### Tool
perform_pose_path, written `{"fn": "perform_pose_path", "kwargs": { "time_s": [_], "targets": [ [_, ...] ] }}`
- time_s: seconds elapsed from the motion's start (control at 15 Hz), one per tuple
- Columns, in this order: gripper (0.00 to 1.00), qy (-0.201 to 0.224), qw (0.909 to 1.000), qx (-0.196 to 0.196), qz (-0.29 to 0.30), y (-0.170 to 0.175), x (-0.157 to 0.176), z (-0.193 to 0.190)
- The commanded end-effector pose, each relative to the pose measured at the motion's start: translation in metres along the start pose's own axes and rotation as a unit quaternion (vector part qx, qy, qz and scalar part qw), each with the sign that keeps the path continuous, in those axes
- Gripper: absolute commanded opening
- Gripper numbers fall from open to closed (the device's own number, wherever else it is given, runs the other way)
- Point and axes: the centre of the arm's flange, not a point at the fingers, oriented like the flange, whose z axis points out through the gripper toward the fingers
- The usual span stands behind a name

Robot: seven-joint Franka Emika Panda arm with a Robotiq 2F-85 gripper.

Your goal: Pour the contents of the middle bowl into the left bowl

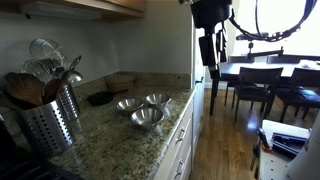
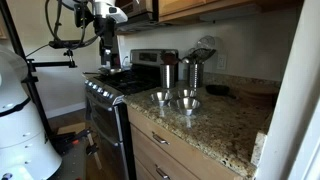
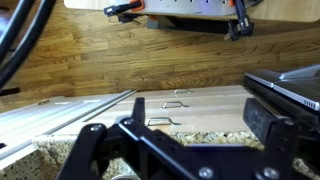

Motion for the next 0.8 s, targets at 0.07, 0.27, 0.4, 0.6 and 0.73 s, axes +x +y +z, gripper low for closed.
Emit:
{"fn": "perform_pose_path", "kwargs": {
  "time_s": [0.07, 0.27, 0.4, 0.6, 0.73],
  "targets": [
    [1.00, 0.000, 1.0000, 0.000, 0.000, 0.000, 0.000, 0.000],
    [1.00, 0.000, 1.0000, 0.000, 0.000, 0.000, 0.000, 0.000],
    [1.00, 0.004, 1.0000, 0.000, 0.001, 0.000, 0.002, 0.001],
    [1.00, 0.024, 0.9997, -0.005, 0.005, 0.002, 0.013, -0.001],
    [1.00, 0.046, 0.9989, -0.009, 0.008, 0.003, 0.026, -0.005]
  ]
}}
